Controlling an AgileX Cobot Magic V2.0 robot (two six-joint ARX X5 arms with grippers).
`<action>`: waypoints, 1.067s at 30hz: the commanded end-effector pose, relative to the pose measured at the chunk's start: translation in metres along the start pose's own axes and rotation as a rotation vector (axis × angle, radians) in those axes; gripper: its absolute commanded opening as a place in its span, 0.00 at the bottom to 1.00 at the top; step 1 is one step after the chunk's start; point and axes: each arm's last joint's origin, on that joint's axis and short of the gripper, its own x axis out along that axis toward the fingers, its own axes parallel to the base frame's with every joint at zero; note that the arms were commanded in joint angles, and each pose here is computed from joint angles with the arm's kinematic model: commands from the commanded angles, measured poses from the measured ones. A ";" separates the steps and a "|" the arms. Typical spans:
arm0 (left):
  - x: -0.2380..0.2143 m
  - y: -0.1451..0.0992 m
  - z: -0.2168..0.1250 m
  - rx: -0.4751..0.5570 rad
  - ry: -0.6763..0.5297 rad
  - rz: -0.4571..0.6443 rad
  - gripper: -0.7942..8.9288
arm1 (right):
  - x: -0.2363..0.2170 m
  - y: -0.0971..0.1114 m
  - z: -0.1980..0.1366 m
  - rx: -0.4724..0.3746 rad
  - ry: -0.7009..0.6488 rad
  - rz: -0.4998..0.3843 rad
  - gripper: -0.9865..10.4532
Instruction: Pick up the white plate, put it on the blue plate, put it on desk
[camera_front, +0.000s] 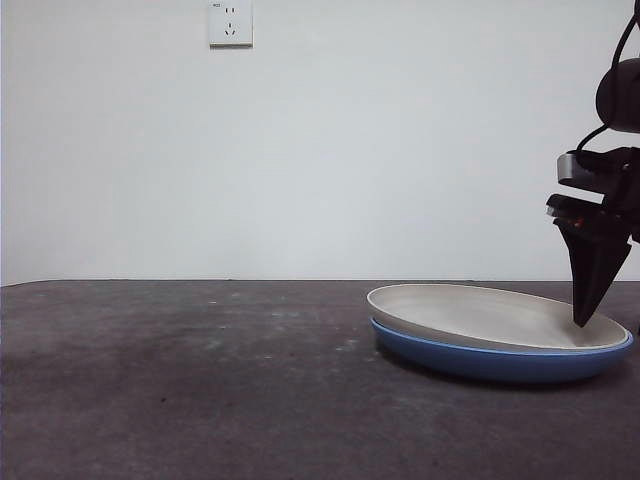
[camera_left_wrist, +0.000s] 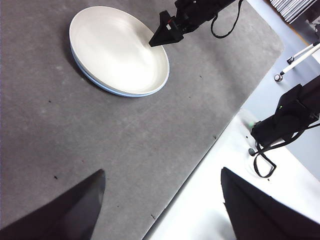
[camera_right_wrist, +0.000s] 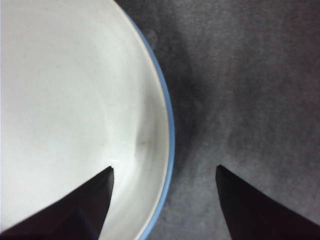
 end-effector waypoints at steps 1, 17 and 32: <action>0.000 -0.001 0.002 0.019 -0.004 -0.009 0.46 | 0.006 -0.001 0.005 0.002 0.000 0.004 0.30; 0.000 -0.001 0.002 0.018 -0.003 -0.009 0.46 | 0.010 -0.003 0.006 0.011 -0.001 -0.002 0.10; 0.000 -0.001 0.002 0.018 -0.003 -0.009 0.46 | -0.025 -0.005 0.009 0.062 -0.116 0.076 0.10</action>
